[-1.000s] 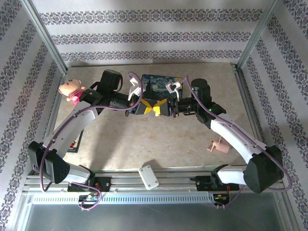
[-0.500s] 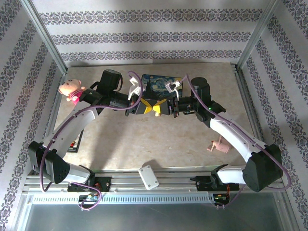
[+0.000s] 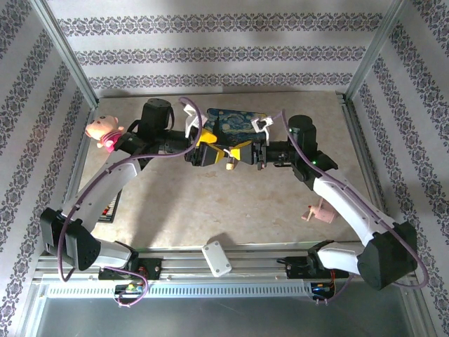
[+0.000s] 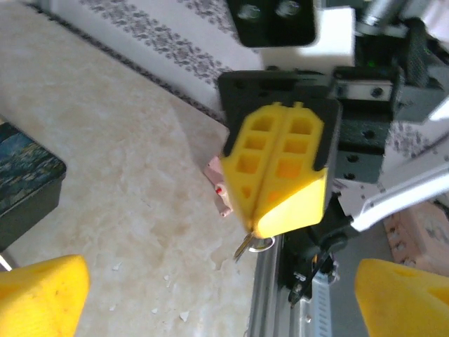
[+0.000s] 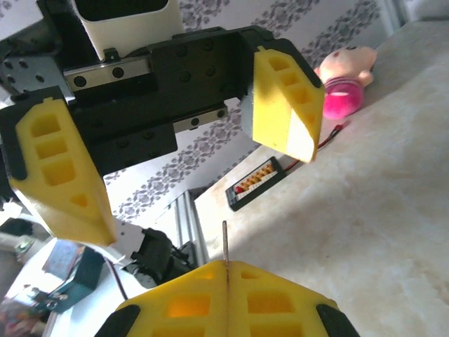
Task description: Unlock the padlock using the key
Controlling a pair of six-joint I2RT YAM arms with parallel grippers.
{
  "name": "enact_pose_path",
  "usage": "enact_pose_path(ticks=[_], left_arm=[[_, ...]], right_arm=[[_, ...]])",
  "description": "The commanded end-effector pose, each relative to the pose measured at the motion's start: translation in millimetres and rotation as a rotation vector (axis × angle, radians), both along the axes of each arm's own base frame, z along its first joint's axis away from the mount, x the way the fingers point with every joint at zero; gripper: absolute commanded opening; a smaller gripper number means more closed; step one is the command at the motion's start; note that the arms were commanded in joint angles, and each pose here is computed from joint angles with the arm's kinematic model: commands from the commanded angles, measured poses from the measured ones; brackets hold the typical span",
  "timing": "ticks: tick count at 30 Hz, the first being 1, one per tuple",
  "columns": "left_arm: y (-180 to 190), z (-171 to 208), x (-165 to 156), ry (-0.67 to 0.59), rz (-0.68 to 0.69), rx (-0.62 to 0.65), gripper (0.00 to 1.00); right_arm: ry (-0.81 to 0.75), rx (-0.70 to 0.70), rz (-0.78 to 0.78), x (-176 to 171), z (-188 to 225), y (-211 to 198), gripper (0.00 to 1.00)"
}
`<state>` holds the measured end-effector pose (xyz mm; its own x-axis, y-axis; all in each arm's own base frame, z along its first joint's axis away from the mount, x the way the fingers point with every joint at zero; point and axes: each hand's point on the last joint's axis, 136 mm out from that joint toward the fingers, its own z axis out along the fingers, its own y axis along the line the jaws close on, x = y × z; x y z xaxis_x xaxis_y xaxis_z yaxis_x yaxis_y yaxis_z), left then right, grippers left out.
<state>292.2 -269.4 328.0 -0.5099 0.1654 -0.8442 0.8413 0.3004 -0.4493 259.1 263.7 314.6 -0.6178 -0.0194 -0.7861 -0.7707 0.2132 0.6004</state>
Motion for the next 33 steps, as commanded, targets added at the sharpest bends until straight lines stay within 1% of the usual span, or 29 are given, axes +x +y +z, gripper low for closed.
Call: enact_pose_path(ticks=[1, 5, 8, 11, 15, 18, 22, 24, 26, 29, 33], left_arm=[[13.3, 28.6, 24.7, -0.098, 0.181, -0.049, 0.99], [37.0, 14.4, 58.7, -0.088, 0.427, 0.029, 0.99], [55.4, -7.6, 82.0, -0.03, 0.592, 0.1, 0.99], [69.2, -32.8, 96.1, 0.032, 0.706, 0.162, 0.99], [73.8, -57.0, 110.1, 0.08, 0.78, 0.169, 0.99], [78.5, -77.9, 126.7, 0.125, 0.856, 0.172, 0.99], [66.8, -101.5, 144.7, 0.191, 0.851, 0.168, 0.99], [63.4, -114.0, 153.3, 0.214, 0.858, 0.164, 0.99], [64.3, -125.3, 162.2, 0.214, 0.881, 0.173, 0.99], [70.7, -141.6, 176.4, 0.214, 0.928, 0.192, 0.99], [71.7, -161.9, 194.0, 0.232, 0.94, 0.2, 0.99]], right_arm=[[-0.017, -0.01, -0.096, 10.1, -1.4, -11.3, 0.0], [-0.007, -0.027, -0.199, 24.2, -7.2, -23.3, 0.0], [0.018, -0.038, -0.276, 35.8, -12.6, -33.8, 0.0], [0.062, -0.053, -0.363, 48.7, -21.7, -46.7, 0.0], [0.138, -0.066, -0.465, 64.1, -35.2, -65.3, 0.0], [0.19, -0.124, -0.641, 81.9, -53.7, -90.7, 0.0], [0.225, -0.264, -0.877, 99.1, -81.4, -129.8, 0.0], [0.256, -0.374, -1.007, 105.4, -100.4, -154.3, 0.0], [0.276, -0.463, -1.101, 110.8, -115.0, -173.6, 0.0], [0.291, -0.559, -1.186, 122.2, -131.6, -190.9, 0.0], [0.307, -0.643, -1.208, 147.9, -152.3, -194.4, 0.0]])
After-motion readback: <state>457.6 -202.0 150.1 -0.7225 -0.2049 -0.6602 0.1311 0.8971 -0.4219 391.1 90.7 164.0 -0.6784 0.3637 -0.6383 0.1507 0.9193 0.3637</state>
